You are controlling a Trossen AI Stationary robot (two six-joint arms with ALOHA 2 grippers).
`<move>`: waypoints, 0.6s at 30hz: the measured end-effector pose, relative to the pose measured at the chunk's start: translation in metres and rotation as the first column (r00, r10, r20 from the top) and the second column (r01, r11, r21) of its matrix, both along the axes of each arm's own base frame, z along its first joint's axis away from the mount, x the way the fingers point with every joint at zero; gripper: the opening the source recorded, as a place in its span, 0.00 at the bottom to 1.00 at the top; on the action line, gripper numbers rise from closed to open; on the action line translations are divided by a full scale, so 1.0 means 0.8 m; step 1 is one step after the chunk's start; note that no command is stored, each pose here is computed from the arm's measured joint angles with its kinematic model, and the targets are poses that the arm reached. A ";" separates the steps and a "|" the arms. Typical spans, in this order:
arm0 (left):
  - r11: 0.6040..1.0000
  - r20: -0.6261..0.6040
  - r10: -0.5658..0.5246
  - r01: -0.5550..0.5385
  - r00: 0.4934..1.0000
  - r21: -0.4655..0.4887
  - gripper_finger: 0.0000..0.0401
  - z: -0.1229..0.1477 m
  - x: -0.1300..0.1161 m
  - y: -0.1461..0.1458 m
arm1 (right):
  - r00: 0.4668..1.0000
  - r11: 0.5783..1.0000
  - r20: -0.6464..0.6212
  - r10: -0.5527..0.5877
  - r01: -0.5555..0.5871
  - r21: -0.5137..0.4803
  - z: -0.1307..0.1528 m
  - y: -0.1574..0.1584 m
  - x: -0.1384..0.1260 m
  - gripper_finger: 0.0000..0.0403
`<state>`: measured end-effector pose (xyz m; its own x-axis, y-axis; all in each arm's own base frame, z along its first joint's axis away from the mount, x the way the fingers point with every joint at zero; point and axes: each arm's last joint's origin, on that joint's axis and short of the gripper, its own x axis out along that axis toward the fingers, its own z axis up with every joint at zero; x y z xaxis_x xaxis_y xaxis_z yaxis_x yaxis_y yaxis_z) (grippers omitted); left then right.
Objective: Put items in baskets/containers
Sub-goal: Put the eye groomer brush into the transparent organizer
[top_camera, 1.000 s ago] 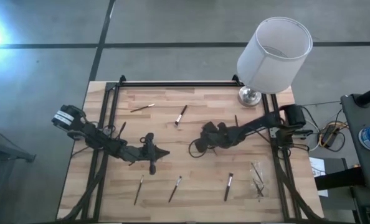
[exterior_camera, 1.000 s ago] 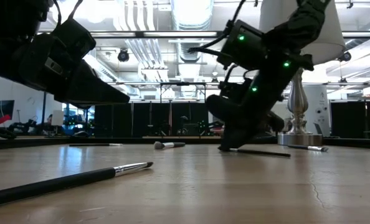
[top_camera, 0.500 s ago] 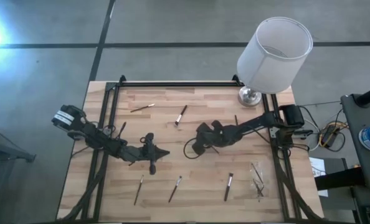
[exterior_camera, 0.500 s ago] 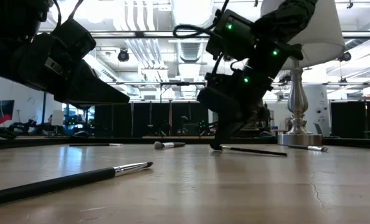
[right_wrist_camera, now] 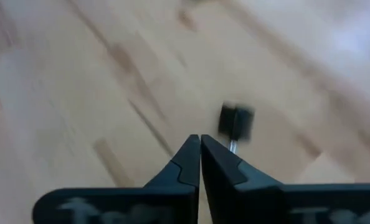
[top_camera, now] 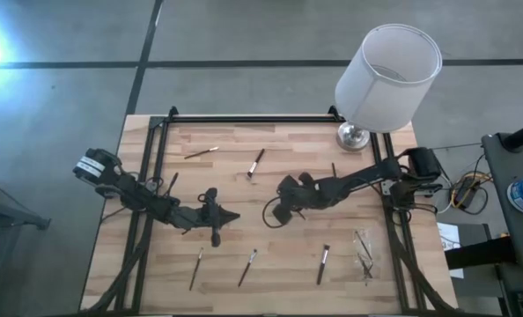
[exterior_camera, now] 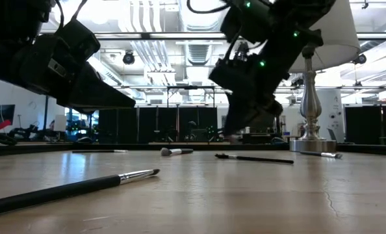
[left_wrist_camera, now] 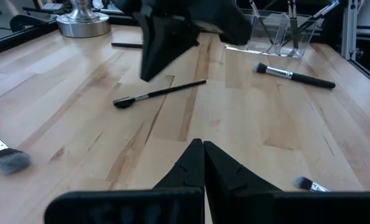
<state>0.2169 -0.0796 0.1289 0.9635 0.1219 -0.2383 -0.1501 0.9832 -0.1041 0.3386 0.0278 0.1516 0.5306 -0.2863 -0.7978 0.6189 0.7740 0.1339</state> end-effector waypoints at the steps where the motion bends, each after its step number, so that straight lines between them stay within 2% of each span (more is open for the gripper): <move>1: 1.000 0.000 0.001 -0.001 1.000 -0.003 0.00 0.000 0.000 0.000 | 1.000 1.000 -0.015 -0.002 0.002 0.016 -0.003 0.000 -0.001 0.04; 4: 1.000 0.001 0.001 -0.001 1.000 -0.003 0.00 0.000 0.000 0.000 | 0.997 0.999 -0.072 -0.008 0.012 0.043 -0.012 0.001 -0.005 0.09; 11: 1.000 0.001 0.001 -0.001 1.000 -0.003 0.00 0.000 0.000 0.000 | 0.993 0.995 -0.108 -0.049 0.058 0.082 -0.020 -0.008 -0.007 0.21; 15: 1.000 0.001 0.002 -0.002 1.000 -0.007 0.00 0.000 0.000 0.000 | 0.989 0.992 -0.136 -0.057 0.071 0.101 -0.031 -0.015 -0.005 0.23; 18: 1.000 0.001 0.002 -0.002 1.000 -0.009 0.00 0.000 0.000 0.000 | 0.987 0.993 -0.152 -0.058 0.072 0.091 -0.037 -0.017 -0.004 0.20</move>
<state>0.2171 -0.0796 0.1290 0.9635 0.1216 -0.2384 -0.1518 0.9820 -0.1128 0.3357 0.0142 0.1216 0.3866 -0.2346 -0.8919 0.6861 0.7194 0.1082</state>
